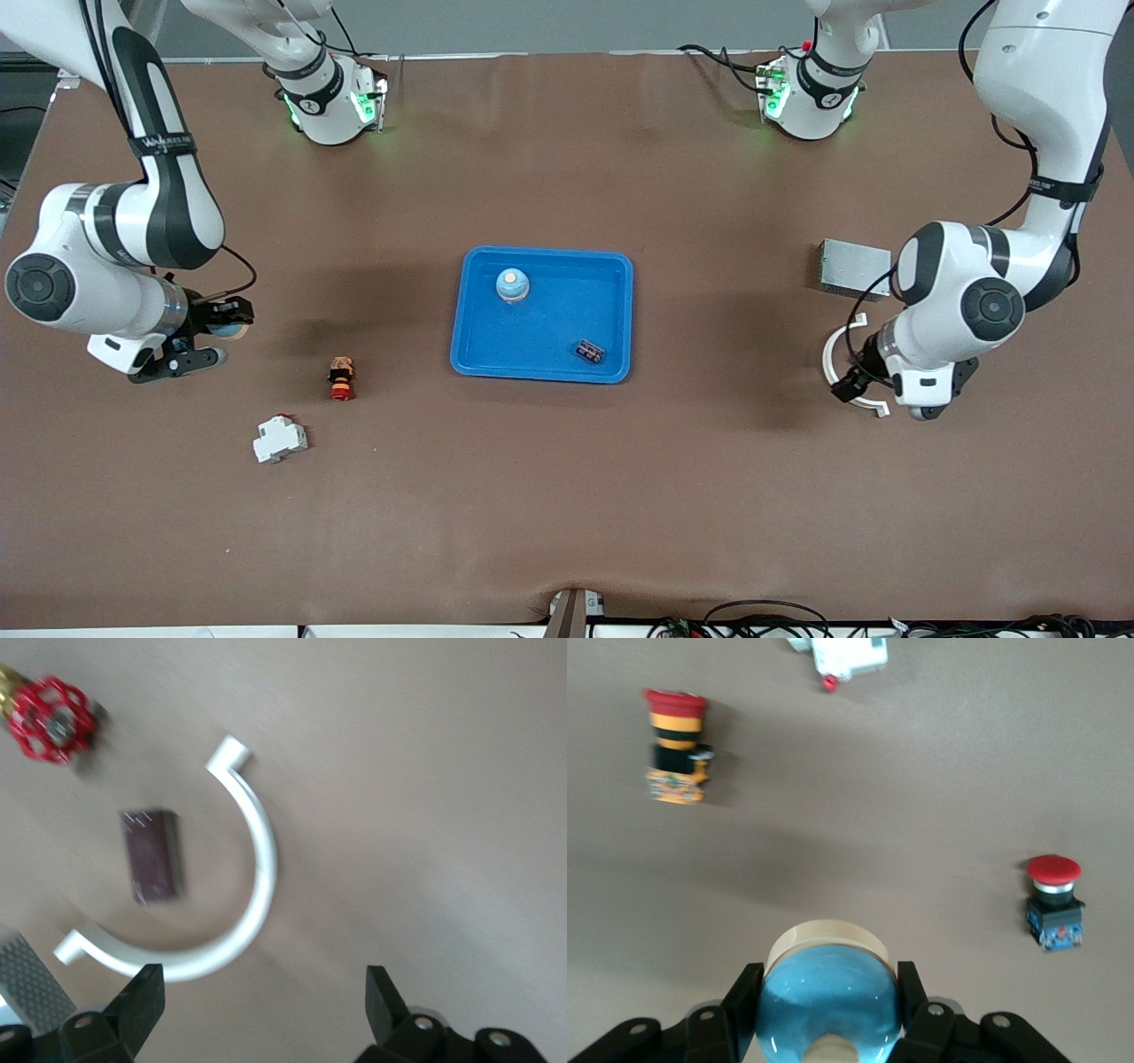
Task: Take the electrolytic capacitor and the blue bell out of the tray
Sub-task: 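Set the capacitor inside the arc while the right gripper sets the bell down, then reach the left gripper into the tray and grasp the second capacitor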
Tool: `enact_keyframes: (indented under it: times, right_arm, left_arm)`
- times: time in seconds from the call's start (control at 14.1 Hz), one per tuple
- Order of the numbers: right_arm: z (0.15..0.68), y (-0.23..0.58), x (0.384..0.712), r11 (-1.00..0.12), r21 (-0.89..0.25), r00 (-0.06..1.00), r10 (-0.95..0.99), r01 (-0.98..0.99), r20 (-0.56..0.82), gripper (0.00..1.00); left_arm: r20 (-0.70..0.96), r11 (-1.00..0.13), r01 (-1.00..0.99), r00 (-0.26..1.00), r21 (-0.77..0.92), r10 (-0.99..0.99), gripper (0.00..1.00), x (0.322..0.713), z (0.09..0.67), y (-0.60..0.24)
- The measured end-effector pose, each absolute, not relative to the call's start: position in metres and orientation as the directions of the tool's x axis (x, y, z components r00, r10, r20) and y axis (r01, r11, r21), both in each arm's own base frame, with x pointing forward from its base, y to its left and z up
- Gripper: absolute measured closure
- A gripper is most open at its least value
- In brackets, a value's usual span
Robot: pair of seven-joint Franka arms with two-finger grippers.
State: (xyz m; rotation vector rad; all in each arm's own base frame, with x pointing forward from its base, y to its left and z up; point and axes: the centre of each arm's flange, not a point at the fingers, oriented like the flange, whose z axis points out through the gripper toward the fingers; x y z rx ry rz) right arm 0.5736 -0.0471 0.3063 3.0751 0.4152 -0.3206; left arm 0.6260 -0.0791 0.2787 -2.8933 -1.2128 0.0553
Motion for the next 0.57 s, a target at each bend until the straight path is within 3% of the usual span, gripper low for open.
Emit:
enact_keyframes:
  times: [0.28,0.57]
  right_arm:
    - [0.252,-0.052,0.549,-0.961,-0.009,0.945,0.273,0.276,-0.183,0.34]
    - [0.211,-0.047,0.545,-0.958,-0.021,0.936,0.284,0.286,-0.205,0.34]
  left_arm:
    - [-0.024,-0.676,0.737,0.676,0.023,0.736,0.0,0.623,0.3,-0.162]
    - [-0.021,-0.653,0.755,0.655,0.053,0.756,0.0,0.614,0.311,-0.236]
